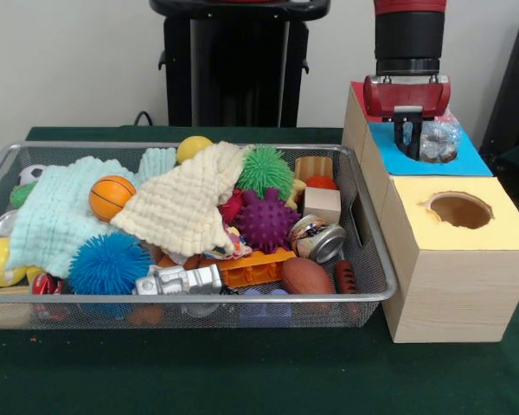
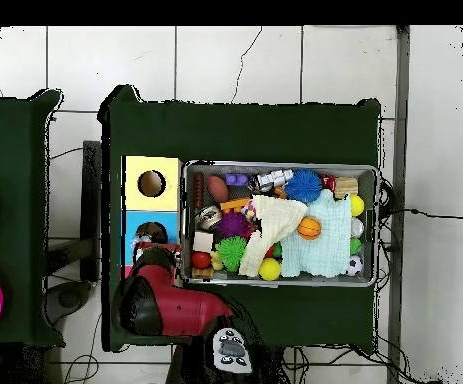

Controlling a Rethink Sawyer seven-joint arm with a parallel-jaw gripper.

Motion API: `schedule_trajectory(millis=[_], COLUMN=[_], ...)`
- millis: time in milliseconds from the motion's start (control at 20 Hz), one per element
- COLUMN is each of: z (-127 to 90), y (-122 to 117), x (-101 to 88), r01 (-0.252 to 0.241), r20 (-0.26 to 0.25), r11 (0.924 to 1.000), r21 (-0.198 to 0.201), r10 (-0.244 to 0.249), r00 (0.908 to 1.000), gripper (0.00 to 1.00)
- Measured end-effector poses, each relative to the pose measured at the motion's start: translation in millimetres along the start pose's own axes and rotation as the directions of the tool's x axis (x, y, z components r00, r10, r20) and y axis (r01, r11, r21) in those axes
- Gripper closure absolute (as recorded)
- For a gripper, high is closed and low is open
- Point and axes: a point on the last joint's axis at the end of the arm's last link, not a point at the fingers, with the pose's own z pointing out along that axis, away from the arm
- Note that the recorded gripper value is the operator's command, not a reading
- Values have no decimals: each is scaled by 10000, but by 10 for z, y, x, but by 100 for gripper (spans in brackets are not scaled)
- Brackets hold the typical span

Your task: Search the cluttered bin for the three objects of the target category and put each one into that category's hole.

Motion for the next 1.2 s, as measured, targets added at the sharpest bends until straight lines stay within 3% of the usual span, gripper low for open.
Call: schedule_trajectory(millis=[300,600,900,1200], z=[-41,-237,-419,-493], y=[41,159,198,149], x=[-8,-35,-288,-580], r01=[115,588,723,629], r20=[-9,-231,-196,285], r11=[9999,9980,9968,9970], r21=[15,244,335,443], r10=[-115,-583,-717,-642], r00=[9999,9980,9972,9975], gripper=[100,100,100,100])
